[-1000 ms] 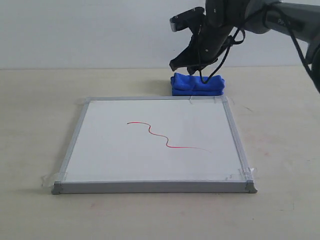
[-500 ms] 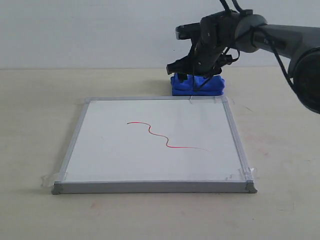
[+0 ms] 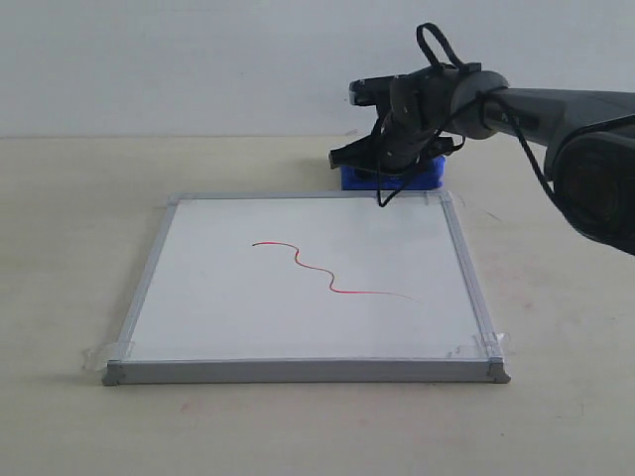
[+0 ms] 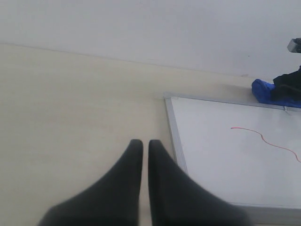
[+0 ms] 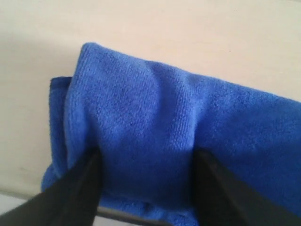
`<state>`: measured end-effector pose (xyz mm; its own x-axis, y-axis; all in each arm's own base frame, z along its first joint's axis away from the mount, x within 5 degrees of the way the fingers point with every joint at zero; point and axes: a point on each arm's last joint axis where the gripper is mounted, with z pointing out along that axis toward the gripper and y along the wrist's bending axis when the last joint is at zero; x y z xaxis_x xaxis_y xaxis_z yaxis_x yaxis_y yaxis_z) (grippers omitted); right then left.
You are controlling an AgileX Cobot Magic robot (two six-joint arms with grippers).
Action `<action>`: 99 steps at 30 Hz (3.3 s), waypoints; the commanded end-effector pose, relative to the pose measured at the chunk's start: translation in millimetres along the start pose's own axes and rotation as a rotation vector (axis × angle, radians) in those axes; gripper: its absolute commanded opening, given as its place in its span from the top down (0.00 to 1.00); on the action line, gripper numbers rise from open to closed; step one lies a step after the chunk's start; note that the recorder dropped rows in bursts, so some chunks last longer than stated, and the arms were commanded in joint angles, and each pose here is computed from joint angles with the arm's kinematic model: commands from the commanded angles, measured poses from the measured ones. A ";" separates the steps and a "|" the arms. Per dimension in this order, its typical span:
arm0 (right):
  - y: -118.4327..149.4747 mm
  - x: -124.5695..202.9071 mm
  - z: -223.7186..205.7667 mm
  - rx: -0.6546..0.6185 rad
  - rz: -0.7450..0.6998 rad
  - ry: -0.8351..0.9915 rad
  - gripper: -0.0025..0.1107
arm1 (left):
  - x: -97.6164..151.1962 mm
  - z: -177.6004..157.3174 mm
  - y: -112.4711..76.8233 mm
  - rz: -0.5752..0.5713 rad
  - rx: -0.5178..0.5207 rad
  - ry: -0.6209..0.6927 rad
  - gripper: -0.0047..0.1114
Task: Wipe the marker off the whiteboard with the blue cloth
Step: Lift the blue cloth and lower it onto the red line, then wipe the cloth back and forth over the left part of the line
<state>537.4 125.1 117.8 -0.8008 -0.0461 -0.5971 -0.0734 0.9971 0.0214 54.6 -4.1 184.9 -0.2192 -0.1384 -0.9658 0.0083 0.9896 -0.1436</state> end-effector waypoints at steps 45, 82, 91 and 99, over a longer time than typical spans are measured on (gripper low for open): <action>156.7 61.8 -58.8 0.052 -0.672 0.263 0.98 | -2.5 -0.5 0.0 0.007 -0.003 -0.021 0.92; 125.2 41.1 -43.5 -0.017 -0.286 0.198 0.98 | -2.5 -0.5 0.0 0.007 -0.003 -0.021 0.92; 153.4 53.2 -50.3 -0.306 -0.370 0.265 0.98 | -2.5 -0.5 0.0 0.007 -0.003 -0.021 0.92; 174.9 56.3 -54.8 -0.293 -0.459 0.182 0.98 | -2.5 -0.5 0.0 0.007 -0.003 -0.021 0.92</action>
<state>443.8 295.9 139.5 -0.6589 -0.6025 -0.4505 -0.6773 0.7357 0.0067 54.6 -4.1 184.9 -0.2192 -0.1384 -0.9658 0.0083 0.9896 -0.1436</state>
